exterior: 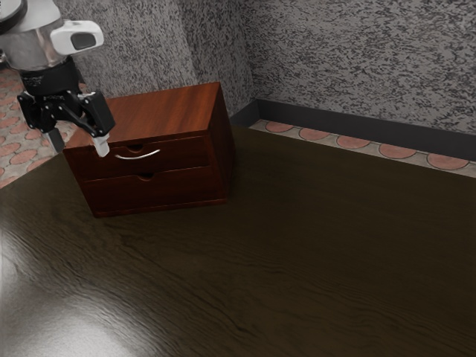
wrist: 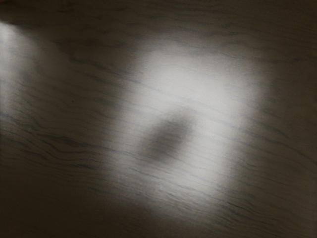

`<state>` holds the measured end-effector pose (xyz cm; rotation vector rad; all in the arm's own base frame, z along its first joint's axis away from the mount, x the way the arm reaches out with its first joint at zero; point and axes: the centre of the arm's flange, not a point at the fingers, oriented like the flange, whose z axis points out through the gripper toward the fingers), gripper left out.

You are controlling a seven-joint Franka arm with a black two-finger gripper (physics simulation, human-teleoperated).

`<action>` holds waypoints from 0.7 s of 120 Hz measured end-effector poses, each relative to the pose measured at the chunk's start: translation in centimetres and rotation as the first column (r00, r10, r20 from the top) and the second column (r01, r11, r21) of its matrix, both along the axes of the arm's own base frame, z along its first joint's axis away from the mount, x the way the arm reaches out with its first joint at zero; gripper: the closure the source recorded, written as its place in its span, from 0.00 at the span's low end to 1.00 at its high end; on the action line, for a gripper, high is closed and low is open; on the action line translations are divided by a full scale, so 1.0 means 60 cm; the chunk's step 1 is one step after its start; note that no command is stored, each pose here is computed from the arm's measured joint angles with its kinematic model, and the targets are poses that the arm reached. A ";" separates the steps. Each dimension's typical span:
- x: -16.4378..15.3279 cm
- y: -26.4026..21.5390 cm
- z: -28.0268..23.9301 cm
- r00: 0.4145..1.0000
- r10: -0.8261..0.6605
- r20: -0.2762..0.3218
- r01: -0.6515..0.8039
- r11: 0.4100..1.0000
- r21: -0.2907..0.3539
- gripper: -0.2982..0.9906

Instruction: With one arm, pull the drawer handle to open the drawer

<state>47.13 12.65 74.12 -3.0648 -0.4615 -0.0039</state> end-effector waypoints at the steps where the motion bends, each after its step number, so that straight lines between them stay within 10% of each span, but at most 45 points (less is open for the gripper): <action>1: 0.002 -0.001 0.001 1.000 -0.002 0.010 0.002 1.000 0.003 0.23; 50: -0.007 -0.037 0.150 0.943 -0.028 0.333 -0.004 0.995 0.095 0.23; 84: -0.021 -0.068 0.187 0.923 -0.047 0.383 0.006 0.994 0.109 0.23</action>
